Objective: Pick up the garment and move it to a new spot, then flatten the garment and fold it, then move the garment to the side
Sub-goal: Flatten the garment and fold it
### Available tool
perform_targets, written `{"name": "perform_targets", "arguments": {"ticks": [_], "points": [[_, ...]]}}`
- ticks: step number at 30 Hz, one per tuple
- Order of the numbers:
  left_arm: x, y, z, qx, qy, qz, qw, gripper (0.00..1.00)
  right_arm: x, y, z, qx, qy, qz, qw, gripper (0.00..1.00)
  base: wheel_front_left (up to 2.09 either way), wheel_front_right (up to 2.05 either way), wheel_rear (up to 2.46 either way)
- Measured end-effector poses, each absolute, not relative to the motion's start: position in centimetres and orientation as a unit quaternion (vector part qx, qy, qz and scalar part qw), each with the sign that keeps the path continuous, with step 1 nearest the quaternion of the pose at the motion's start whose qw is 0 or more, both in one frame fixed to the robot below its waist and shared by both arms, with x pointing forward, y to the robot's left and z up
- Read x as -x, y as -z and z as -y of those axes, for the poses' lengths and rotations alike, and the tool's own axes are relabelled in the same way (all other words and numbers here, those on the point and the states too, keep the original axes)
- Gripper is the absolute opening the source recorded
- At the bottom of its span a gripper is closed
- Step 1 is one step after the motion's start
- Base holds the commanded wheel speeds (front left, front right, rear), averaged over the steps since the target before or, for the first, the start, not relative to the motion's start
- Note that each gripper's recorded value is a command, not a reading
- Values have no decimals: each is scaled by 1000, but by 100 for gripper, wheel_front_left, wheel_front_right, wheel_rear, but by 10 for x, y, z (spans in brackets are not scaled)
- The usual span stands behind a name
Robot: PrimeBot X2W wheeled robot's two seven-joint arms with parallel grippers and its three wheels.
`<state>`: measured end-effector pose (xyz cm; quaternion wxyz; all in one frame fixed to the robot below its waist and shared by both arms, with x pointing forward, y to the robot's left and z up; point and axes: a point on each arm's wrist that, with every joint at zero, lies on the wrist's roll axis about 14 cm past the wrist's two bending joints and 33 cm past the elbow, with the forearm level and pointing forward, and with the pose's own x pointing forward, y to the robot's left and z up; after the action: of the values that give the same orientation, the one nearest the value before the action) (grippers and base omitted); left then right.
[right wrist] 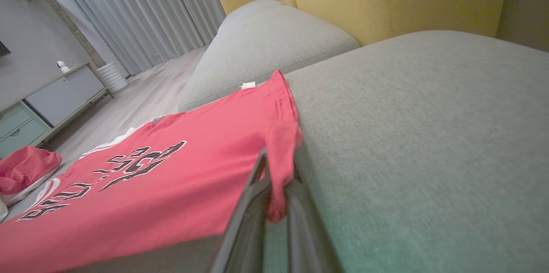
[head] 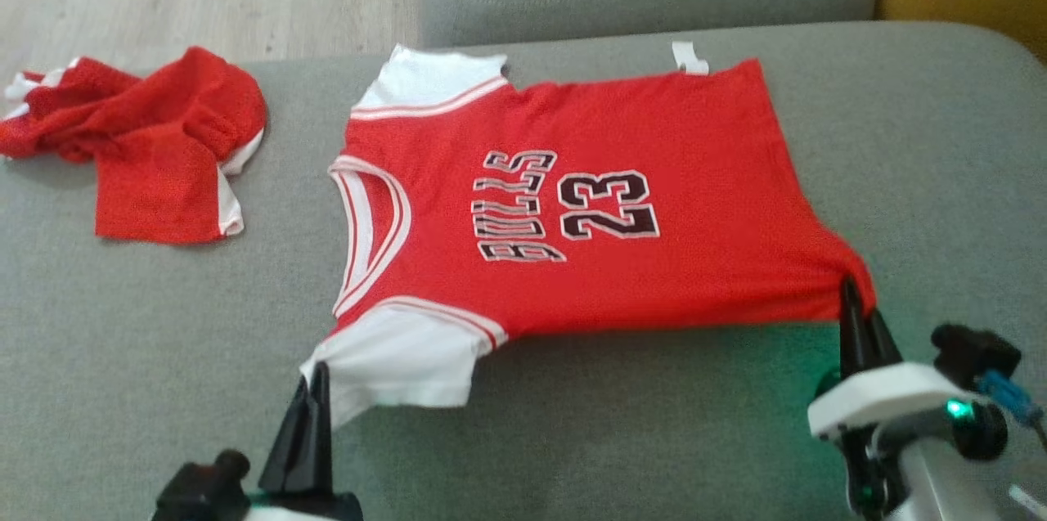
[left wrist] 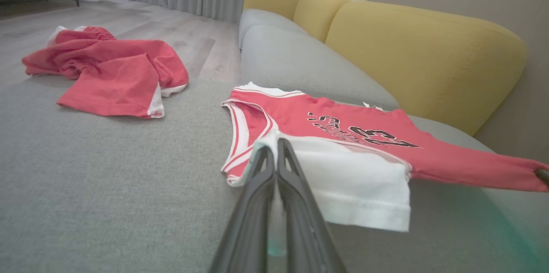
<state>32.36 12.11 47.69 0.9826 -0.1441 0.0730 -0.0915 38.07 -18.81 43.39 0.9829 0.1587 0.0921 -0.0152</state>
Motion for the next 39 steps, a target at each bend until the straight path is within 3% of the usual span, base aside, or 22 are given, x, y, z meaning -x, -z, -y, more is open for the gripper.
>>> {"name": "perform_targets", "arguments": {"ticks": [7, 24, 39], "points": [[-310, -471, -116, 150, 93, -91, 980, 0, -352, -419, 191, -151, 17, -133, 979, 0, 0, 0, 0], [-321, -448, -95, 124, 145, -176, 966, 0, -348, -394, 186, -86, -10, -268, 959, 0, 0, 0, 0], [-418, -474, -84, 42, 216, -187, 957, 0, -405, -412, 174, -28, -41, -336, 941, 0, 0, 0, 0]]}}
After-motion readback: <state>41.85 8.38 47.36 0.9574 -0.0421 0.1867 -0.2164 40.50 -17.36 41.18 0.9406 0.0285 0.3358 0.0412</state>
